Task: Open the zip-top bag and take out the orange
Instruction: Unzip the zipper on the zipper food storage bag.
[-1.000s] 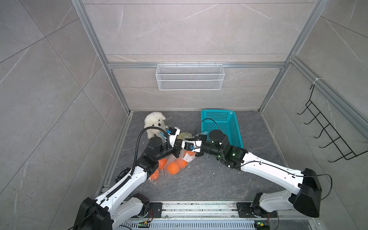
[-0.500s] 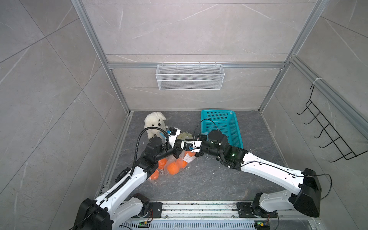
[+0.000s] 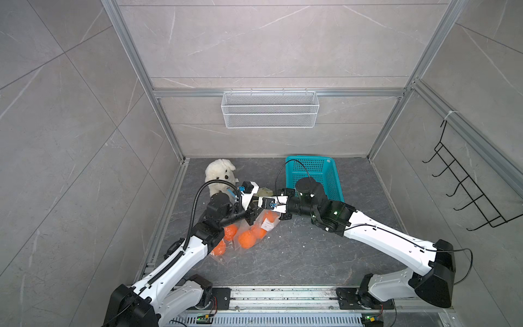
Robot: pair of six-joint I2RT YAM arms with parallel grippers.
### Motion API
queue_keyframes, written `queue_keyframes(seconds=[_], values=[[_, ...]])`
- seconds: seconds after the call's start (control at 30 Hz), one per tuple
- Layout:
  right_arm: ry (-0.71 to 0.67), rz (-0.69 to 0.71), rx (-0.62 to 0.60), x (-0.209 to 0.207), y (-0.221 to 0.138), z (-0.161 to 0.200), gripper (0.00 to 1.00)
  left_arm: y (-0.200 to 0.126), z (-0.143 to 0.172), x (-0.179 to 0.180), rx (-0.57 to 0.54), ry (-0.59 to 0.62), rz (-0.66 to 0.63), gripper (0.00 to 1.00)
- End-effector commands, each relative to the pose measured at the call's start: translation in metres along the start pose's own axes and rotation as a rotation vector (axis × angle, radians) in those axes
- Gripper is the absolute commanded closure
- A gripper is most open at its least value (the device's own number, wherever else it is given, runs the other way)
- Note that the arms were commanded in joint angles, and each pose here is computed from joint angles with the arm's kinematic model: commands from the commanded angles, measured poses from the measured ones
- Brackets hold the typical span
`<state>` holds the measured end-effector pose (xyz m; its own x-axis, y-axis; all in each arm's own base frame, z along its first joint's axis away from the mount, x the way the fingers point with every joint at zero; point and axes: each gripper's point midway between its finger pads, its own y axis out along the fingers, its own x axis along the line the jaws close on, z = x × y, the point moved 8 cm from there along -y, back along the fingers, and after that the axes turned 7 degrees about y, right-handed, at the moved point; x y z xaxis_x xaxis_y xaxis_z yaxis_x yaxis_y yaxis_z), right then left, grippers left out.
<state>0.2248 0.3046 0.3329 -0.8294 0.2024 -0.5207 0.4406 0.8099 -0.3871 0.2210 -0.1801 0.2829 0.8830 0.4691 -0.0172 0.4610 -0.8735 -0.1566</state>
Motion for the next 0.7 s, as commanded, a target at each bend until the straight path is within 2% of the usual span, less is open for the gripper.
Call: queue_keyframes(seconds=[0.0, 0.1, 0.17, 0.2, 0.37, 0.67], values=[[0.061, -0.084, 0.041, 0.004, 0.006, 0.005, 1.0, -0.007, -0.022, -0.006, -0.11, 0.106, 0.035, 0.87], [0.08, -0.101, 0.056, 0.0, 0.01, 0.008, 1.0, -0.009, -0.027, -0.008, -0.129, 0.121, 0.044, 0.91], [0.09, -0.115, 0.05, -0.001, 0.01, 0.008, 1.0, -0.01, -0.029, -0.008, -0.125, 0.122, 0.043, 0.99], [0.093, -0.117, 0.046, -0.002, 0.009, 0.008, 1.0, -0.01, -0.03, -0.008, -0.124, 0.122, 0.035, 1.0], [0.11, -0.064, 0.073, -0.017, 0.008, 0.016, 1.0, -0.013, -0.035, -0.011, -0.128, 0.111, 0.06, 1.0], [0.132, -0.021, 0.122, -0.028, 0.014, 0.034, 1.0, -0.023, -0.049, -0.004, -0.142, 0.056, -0.017, 1.0]])
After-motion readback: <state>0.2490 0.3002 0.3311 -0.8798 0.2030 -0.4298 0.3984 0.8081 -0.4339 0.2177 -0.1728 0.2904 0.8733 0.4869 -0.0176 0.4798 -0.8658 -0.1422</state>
